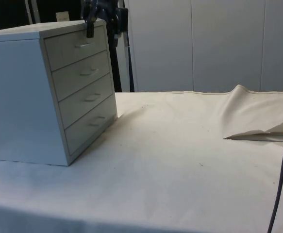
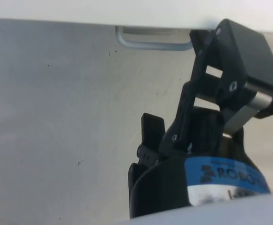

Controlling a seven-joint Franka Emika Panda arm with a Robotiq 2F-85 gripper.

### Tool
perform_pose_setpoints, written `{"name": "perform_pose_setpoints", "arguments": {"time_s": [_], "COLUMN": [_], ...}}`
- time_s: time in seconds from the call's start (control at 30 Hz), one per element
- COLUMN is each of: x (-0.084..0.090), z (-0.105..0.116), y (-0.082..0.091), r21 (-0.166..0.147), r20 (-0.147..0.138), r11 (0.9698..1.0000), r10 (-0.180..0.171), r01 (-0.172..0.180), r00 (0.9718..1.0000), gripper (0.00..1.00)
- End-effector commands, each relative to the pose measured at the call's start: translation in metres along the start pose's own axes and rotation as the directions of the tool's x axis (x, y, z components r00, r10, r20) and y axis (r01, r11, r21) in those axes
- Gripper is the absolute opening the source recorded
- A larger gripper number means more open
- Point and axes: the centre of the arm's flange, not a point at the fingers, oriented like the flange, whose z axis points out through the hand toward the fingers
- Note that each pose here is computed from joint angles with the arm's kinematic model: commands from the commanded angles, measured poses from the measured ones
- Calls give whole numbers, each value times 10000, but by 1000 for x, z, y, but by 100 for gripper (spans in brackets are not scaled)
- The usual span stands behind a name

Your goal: Open the drawer, then close it.

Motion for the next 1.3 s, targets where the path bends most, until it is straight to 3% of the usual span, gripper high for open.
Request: {"name": "perform_pose_setpoints", "arguments": {"time_s": [0.0, 0.07, 0.1, 0.13, 0.33, 0.37, 0.4, 0.5, 0.6, 0.63, 0.67, 0.9, 0.93, 0.97, 1.17, 1.2, 1.23, 1.27], "x": [1, 0, 0, 0, -1, -1, -1, -3, -4, -3, -5, -8, -7, -8, -11, -11, -12, -12], "z": [-1, 0, 1, 0, 2, 4, 2, 1, -2, 1, -2, -11, -11, -12, -13, -12, -13, -13], "y": [0, -1, -1, -1, -5, -5, -5, -9, -13, -11, -14, -27, -26, -27, -27, -27, -27, -27], "r21": [-221, -245, -52, -245, -369, -204, -397, -431, -422, -256, -421, -406, -274, -420, -542, -395, -586, -587], "r20": [-56, -73, -28, -72, -115, -100, -118, -141, -194, -205, -214, -410, -443, -429, -495, -476, -503, -504], "r11": [9997, 9995, 9999, 9994, 9980, 9987, 9977, 9967, 9964, 9974, 9962, 9947, 9958, 9942, 9896, 9905, 9874, 9866], "r10": [-126, -204, -129, -255, -526, -467, -560, -692, -745, -679, -766, -962, -889, -1008, -1358, -1337, -1501, -1553], "r01": [125, 202, 129, 253, 522, 464, 555, 686, 737, 674, 756, 946, 878, 991, 1331, 1319, 1472, 1523], "r00": [9999, 9998, 9999, 9996, 9985, 9989, 9984, 9975, 9970, 9975, 9968, 9945, 9951, 9940, 9895, 9899, 9874, 9866], "gripper": [100, 100, 100, 100, 100, 100, 100, 100, 100, 100, 100, 100, 100, 100, 100, 100, 100, 100]}}
